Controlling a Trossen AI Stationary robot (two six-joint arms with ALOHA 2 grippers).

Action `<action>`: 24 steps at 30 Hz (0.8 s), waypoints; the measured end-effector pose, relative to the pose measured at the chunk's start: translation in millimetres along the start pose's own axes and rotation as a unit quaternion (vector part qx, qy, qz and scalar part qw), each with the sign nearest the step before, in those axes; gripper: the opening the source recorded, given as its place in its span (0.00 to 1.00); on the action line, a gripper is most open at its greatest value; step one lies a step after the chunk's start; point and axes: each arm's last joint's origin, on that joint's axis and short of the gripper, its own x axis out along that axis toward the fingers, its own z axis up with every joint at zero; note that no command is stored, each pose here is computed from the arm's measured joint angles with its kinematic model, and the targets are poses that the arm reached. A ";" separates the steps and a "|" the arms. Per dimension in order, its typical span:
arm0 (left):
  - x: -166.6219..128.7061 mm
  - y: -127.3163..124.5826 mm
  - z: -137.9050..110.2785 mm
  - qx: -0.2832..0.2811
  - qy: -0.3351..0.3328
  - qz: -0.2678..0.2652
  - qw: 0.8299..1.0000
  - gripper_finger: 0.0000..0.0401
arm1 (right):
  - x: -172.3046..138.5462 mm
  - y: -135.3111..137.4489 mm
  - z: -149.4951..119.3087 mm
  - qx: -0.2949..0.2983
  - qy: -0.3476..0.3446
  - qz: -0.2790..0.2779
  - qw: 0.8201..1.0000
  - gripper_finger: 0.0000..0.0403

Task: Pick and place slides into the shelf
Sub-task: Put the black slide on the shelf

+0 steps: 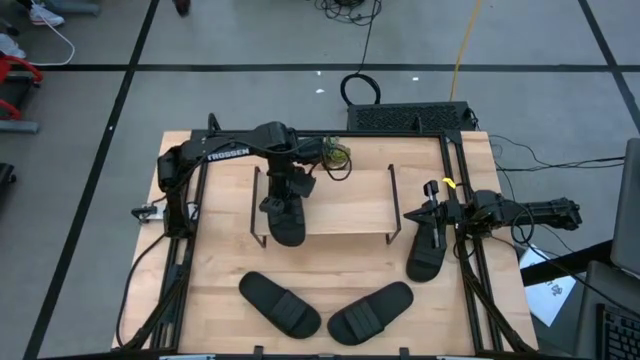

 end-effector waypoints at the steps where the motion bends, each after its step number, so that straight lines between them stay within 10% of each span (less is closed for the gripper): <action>1: 0.0 0.4 0.5 -0.012 -0.001 0.004 1.000 0.01 | 0.0 0.0 0.0 0.000 0.000 0.000 1.000 0.00; 24: -1.1 1.4 2.0 -0.103 -0.015 0.010 0.995 0.57 | 0.0 0.0 -0.1 0.000 0.000 0.000 1.000 0.00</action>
